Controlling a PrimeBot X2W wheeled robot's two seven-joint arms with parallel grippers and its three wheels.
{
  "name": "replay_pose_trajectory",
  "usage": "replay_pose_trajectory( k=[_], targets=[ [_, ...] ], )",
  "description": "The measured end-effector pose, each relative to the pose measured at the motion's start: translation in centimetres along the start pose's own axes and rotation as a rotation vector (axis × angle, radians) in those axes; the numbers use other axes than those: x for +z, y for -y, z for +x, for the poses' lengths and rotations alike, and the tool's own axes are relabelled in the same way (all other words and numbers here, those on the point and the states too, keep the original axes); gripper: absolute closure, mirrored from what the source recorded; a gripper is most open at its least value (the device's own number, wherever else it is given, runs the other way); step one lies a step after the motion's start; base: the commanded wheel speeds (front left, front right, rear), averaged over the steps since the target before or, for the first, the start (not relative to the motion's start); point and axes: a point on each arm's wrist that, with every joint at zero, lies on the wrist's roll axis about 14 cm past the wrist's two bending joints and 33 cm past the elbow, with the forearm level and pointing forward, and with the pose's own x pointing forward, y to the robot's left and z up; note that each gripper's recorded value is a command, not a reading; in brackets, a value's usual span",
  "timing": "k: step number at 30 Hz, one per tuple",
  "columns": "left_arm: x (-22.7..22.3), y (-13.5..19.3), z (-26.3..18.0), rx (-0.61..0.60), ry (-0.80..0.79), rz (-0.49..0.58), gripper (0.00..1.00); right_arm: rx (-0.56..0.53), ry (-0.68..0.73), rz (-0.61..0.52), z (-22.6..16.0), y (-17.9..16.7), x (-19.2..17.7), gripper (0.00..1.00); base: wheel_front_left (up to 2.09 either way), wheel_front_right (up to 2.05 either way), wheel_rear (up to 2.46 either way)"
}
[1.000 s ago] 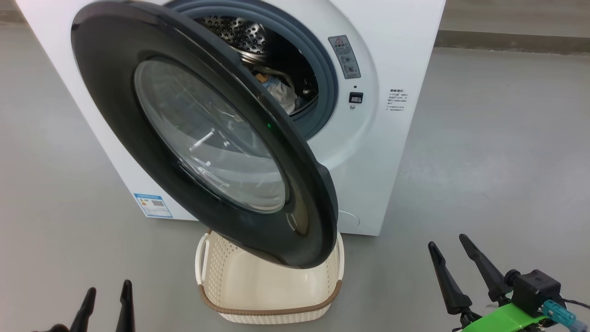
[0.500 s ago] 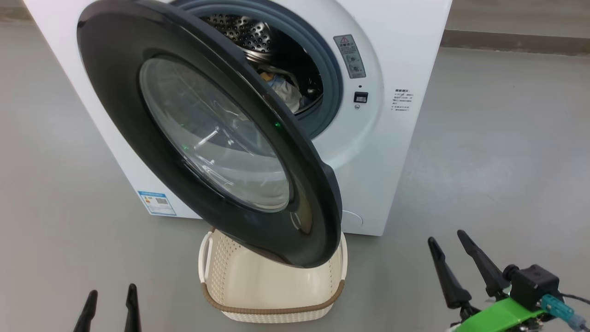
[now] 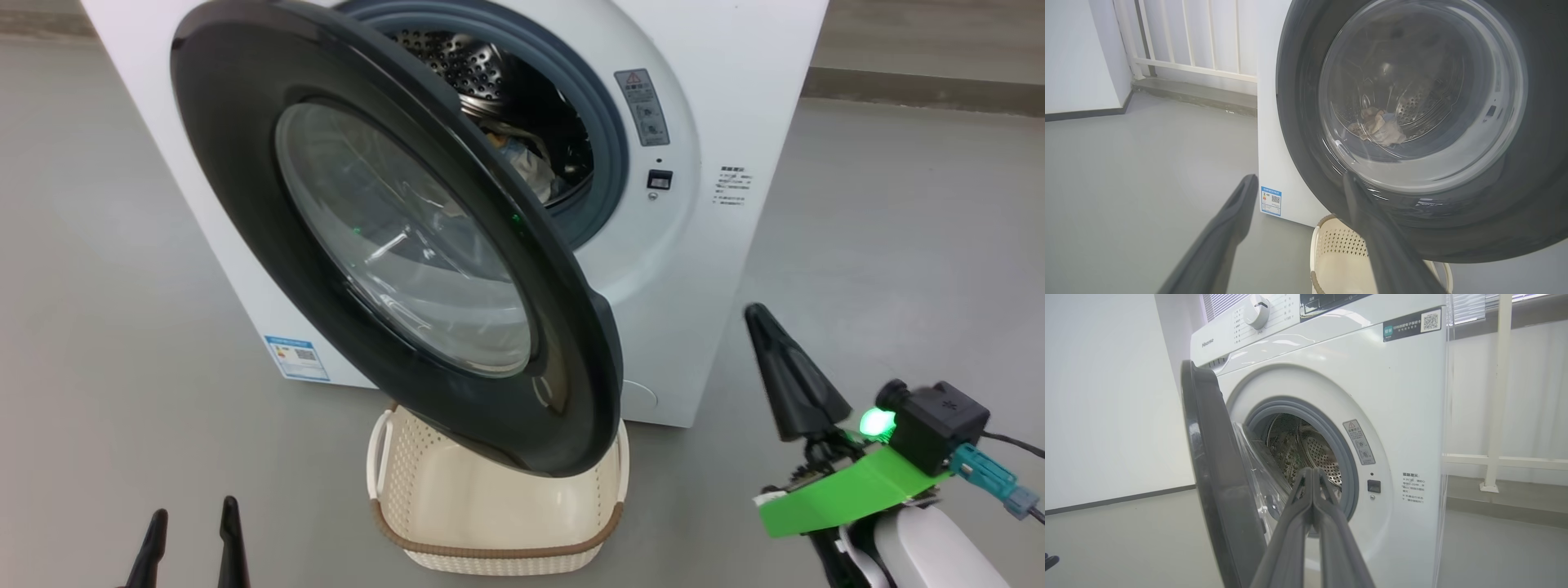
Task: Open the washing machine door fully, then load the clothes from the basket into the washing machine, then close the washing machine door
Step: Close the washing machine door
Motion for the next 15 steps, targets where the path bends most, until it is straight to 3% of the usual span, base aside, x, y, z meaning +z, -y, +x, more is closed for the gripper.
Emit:
replay_pose_trajectory(
  k=[10, 15],
  targets=[
    [0.6, -1.2, -1.2, 0.036, 0.020, 0.018, 0.00, 0.241, 0.122, 0.045, 2.2, -8.1, 3.6, 1.00, 0.00, 0.00, 0.00],
    [0.9, -1.6, -1.6, 0.053, 0.033, 0.016, 0.00, 0.330, 0.104, 0.092, 1.9, -11.4, 3.0, 1.00, 0.00, 0.00, 0.00]
  ],
)
